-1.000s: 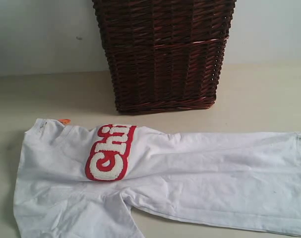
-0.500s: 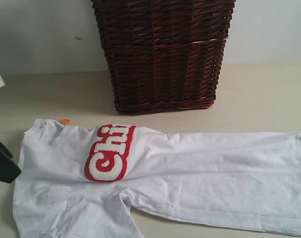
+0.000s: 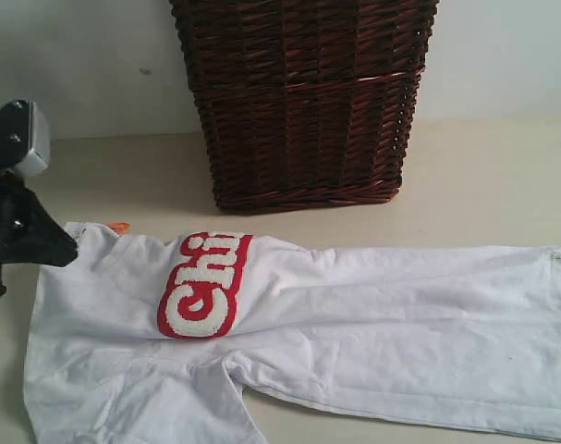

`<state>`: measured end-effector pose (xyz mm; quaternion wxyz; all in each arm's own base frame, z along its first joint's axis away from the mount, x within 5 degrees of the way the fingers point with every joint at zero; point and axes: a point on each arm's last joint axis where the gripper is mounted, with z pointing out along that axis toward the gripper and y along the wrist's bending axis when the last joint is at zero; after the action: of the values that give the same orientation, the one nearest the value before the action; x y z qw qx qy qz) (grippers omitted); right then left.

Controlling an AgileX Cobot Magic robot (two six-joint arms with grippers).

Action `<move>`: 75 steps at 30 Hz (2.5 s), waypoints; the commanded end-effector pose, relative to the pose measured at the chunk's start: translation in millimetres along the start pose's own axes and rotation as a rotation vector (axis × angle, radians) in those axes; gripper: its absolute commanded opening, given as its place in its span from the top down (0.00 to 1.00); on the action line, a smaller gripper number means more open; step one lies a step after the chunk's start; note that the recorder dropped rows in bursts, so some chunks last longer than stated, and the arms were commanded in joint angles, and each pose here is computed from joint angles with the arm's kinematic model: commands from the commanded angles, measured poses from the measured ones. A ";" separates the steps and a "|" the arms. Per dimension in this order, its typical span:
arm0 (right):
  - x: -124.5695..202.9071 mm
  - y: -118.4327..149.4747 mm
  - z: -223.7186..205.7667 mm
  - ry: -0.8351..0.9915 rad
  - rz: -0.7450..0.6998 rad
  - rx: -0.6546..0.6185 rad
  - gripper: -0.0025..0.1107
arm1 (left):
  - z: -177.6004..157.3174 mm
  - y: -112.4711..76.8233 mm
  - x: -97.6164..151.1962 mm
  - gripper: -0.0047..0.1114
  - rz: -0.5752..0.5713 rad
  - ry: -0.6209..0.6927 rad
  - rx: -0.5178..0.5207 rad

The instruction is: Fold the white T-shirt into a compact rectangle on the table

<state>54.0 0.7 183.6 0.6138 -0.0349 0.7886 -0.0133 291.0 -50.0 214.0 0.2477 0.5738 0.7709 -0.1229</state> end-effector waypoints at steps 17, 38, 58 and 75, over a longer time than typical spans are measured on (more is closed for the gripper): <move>0.0 -0.2 -0.2 -0.009 -0.006 0.004 0.66 | 132.5 83.1 77.5 0.96 -0.185 0.201 -0.388; 0.0 -0.2 -0.2 -0.009 -0.006 0.004 0.66 | -10.2 -5.7 4.2 0.94 -0.048 -0.232 0.290; 0.0 -0.2 -0.2 -0.009 -0.006 0.004 0.66 | 80.9 -124.6 51.9 0.49 0.284 0.087 0.439; 0.0 -0.2 -0.2 -0.009 -0.006 0.004 0.66 | 63.8 -134.3 40.8 0.96 0.174 0.054 0.553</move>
<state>54.0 0.7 183.6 0.6135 -0.0349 0.7888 -0.0133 179.0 -84.8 115.1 0.0874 0.6868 0.6782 -0.2466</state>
